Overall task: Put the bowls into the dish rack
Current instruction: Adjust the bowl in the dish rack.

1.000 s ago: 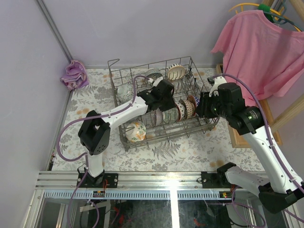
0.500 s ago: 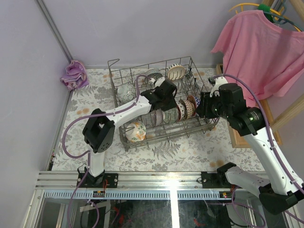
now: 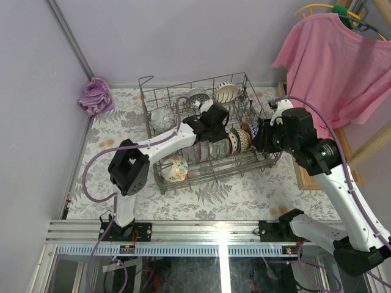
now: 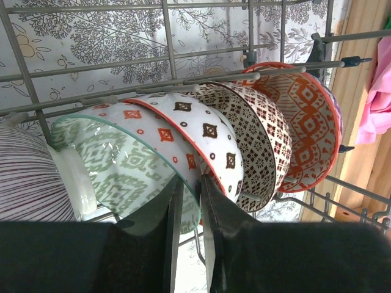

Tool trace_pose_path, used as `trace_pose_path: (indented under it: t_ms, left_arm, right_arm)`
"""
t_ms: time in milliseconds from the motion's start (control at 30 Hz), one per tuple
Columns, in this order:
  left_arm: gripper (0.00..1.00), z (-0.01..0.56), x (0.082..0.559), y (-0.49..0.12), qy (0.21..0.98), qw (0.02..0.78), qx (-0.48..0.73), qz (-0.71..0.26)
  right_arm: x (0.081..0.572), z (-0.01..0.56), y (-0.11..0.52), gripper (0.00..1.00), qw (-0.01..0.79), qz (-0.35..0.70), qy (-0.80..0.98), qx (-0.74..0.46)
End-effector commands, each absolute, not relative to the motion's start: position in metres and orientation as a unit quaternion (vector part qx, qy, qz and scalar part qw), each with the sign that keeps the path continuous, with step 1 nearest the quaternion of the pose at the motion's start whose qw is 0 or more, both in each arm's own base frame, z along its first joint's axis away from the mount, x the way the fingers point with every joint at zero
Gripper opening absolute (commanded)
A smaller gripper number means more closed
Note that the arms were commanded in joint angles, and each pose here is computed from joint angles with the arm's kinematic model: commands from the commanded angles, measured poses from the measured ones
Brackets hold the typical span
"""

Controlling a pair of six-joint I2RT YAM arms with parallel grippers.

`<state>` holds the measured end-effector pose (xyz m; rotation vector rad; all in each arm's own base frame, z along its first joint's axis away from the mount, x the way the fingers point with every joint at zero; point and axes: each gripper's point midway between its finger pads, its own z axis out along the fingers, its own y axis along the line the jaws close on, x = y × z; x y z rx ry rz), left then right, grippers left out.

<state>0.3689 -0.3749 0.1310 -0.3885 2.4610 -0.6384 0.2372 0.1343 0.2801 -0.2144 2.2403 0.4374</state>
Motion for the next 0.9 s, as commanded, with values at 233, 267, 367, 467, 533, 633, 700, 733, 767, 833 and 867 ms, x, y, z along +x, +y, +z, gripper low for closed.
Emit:
trace_pose_path:
  t_ms: [233, 267, 367, 467, 533, 633, 700, 733, 767, 833, 867]
  left_arm:
    - [0.08, 0.137, 0.376, -0.374, 0.913, 0.302, -0.151, -0.229]
    - [0.08, 0.137, 0.376, -0.373, 0.913, 0.303, -0.152, -0.228]
    - [0.09, 0.134, 0.375, -0.375, 0.914, 0.299, -0.149, -0.228]
    - [0.11, 0.132, 0.376, -0.376, 0.915, 0.297, -0.149, -0.229]
    - [0.11, 0.13, 0.376, -0.377, 0.916, 0.296, -0.148, -0.227]
    - [0.12, 0.126, 0.376, -0.377, 0.918, 0.293, -0.148, -0.222]
    - [0.13, 0.122, 0.376, -0.376, 0.92, 0.29, -0.147, -0.218]
    - [0.13, 0.121, 0.375, -0.377, 0.921, 0.289, -0.146, -0.218]
    - [0.08, 0.121, 0.375, -0.377, 0.921, 0.289, -0.146, -0.218]
    - [0.0, 0.123, 0.375, -0.377, 0.921, 0.29, -0.143, -0.219]
    - [0.0, 0.125, 0.374, -0.376, 0.92, 0.292, -0.142, -0.219]
  right_arm:
    - [0.239, 0.286, 0.132, 0.43, 0.428, 0.171, 0.883, -0.089]
    - [0.239, 0.285, 0.132, 0.43, 0.427, 0.171, 0.884, -0.089]
    - [0.24, 0.285, 0.132, 0.43, 0.426, 0.171, 0.884, -0.09]
    - [0.24, 0.286, 0.133, 0.43, 0.426, 0.172, 0.884, -0.09]
    - [0.24, 0.285, 0.132, 0.43, 0.427, 0.17, 0.884, -0.089]
    - [0.241, 0.286, 0.133, 0.43, 0.427, 0.171, 0.883, -0.089]
    - [0.24, 0.284, 0.133, 0.43, 0.425, 0.172, 0.884, -0.09]
    - [0.24, 0.285, 0.133, 0.43, 0.425, 0.172, 0.884, -0.09]
    - [0.241, 0.285, 0.133, 0.43, 0.425, 0.171, 0.884, -0.09]
    - [0.241, 0.285, 0.133, 0.43, 0.426, 0.172, 0.884, -0.091]
    - [0.241, 0.285, 0.133, 0.43, 0.426, 0.172, 0.884, -0.091]
